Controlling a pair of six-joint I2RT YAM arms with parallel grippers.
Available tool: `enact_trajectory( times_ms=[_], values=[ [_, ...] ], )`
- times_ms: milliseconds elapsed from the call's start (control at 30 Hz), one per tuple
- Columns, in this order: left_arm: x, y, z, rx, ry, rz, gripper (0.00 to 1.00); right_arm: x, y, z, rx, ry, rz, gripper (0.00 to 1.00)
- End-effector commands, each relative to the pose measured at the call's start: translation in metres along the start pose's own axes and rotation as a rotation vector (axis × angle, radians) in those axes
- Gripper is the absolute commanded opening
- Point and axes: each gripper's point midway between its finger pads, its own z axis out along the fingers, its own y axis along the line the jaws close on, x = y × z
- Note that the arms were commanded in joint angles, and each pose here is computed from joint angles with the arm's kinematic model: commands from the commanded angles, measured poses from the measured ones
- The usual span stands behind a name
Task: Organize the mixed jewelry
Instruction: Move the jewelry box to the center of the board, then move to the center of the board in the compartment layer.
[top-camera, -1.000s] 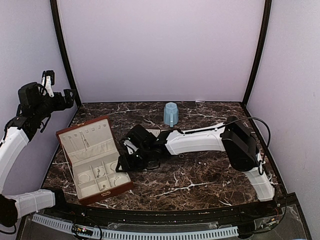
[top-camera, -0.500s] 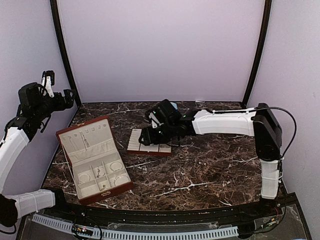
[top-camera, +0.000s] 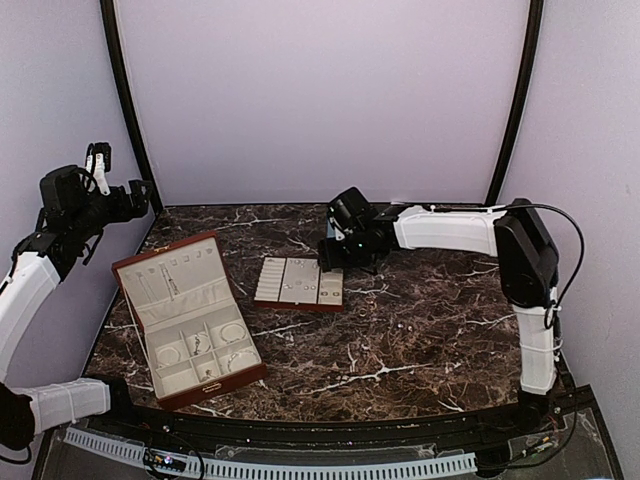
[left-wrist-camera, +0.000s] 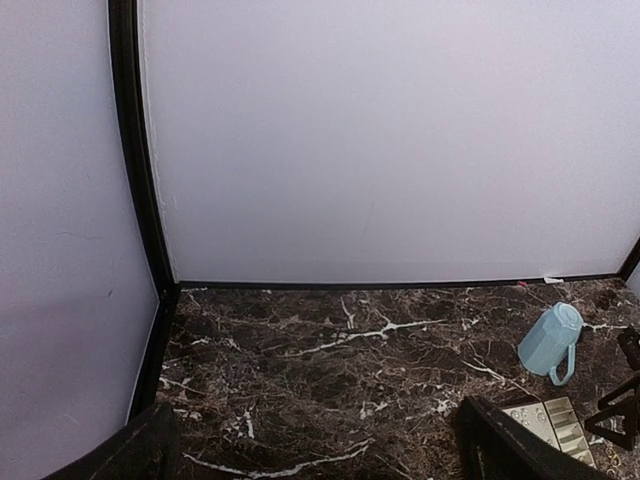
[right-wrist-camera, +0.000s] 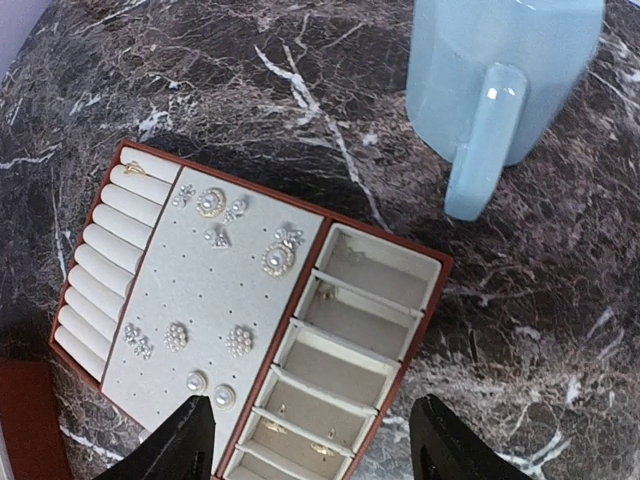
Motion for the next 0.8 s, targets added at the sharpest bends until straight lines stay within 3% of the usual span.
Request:
enact_trajectory(
  times_ms=[0, 433, 767],
  values=[
    [0.002, 0.001, 0.002, -0.004, -0.003, 0.019, 0.99, -0.026, 0.012, 0.009, 0.004, -0.061, -0.078, 0.69],
    [0.005, 0.002, 0.005, -0.009, 0.009, 0.021, 0.99, -0.071, 0.057, 0.061, -0.114, -0.155, -0.188, 0.78],
    [0.005, 0.0, 0.005, 0.001, 0.01, 0.019, 0.99, -0.077, 0.085, 0.092, -0.234, -0.159, -0.233, 0.88]
  ],
)
